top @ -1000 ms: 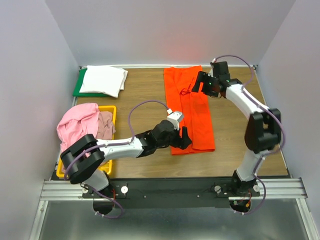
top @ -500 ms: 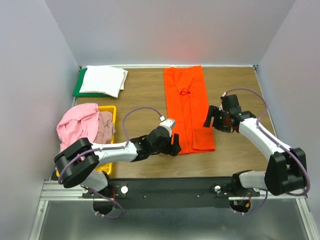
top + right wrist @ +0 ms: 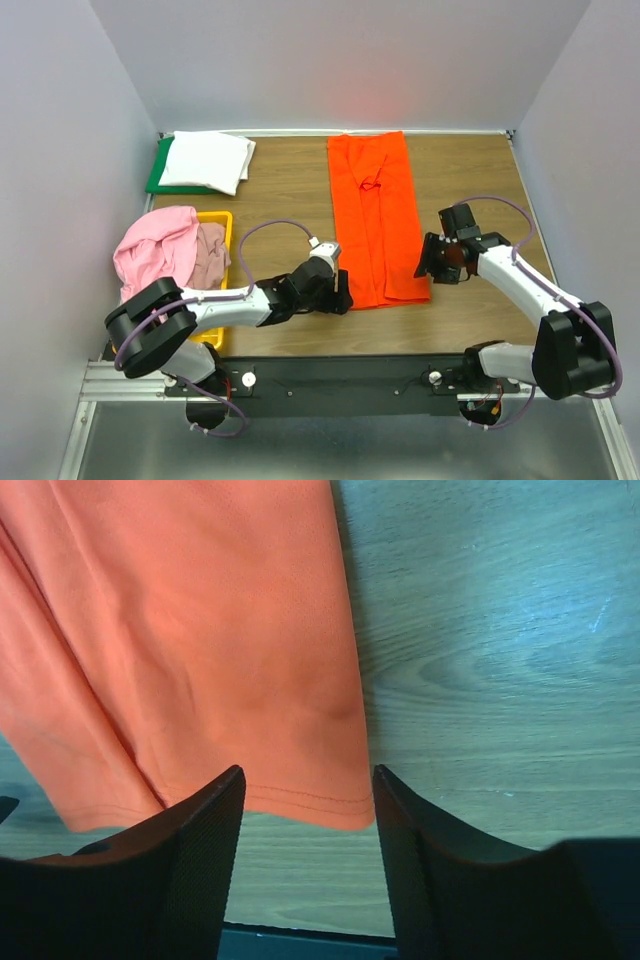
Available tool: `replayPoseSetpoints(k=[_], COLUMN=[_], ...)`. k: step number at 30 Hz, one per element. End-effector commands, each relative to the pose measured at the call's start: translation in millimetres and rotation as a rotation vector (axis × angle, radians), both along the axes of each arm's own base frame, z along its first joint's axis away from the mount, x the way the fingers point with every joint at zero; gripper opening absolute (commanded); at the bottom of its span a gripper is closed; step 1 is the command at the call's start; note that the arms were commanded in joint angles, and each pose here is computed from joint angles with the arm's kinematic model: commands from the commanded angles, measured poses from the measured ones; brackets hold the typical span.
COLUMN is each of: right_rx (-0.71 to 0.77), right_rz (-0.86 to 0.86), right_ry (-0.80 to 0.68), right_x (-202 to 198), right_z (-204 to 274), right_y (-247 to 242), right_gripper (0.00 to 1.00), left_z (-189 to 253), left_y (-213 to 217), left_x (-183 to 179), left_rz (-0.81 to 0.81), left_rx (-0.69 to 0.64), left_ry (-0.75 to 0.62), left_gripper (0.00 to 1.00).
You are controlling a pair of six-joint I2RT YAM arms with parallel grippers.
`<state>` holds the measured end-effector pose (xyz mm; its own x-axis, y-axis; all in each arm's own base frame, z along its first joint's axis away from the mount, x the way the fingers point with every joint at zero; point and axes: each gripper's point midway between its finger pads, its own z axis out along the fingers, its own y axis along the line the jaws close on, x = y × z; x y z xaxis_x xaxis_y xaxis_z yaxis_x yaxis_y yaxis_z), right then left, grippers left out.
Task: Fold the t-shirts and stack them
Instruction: Fold the tshirt
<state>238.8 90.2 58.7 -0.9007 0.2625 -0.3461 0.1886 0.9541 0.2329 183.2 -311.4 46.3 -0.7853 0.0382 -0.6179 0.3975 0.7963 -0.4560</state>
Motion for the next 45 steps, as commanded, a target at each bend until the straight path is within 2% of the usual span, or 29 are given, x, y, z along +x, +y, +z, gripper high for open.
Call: replayPoseSetpoints(k=[1,7,22,32,33,37,43,45], right_rx=[-0.008,-0.049,-0.157,-0.148,-0.147,-0.138,-0.13,-0.129], right_rz=[-0.001,0.004,-0.106,-0.089,-0.087,-0.069,-0.053,-0.049], right_ry=[0.087,0.159,0.2,0.233,0.237,0.242,0.236,0.233], right_x=[-15.3,-26.9,-35.4,-40.6,-41.5,-43.2,-43.6,-43.3], right_z=[-12.5,-23.9,-30.4,-36.1,-36.8,-36.9,-35.3,-35.0], right_y=[2.7,4.9,-11.7,-7.9,-7.3,-3.8,-0.5,0.1], right_gripper=[0.57,0.54,0.53,0.24,0.18,0.04,0.01,0.0], left_z=[7.6,6.9,9.5,7.1,6.8,2.0,-7.8,-11.7], left_y=[7.6,11.4,19.4,18.4,16.7,10.2,3.0,1.7], left_x=[8.1,8.1,11.9,13.0,13.2,12.4,9.4,8.7], left_rz=[0.061,0.076,0.08,0.075,0.07,0.058,0.039,0.034], left_rx=[-0.016,-0.02,-0.015,-0.017,-0.021,-0.019,-0.012,-0.006], left_ry=[-0.021,-0.014,-0.036,-0.033,-0.03,-0.003,0.04,0.05], left_gripper=[0.72,0.72,0.72,0.72,0.71,0.66,0.47,0.46])
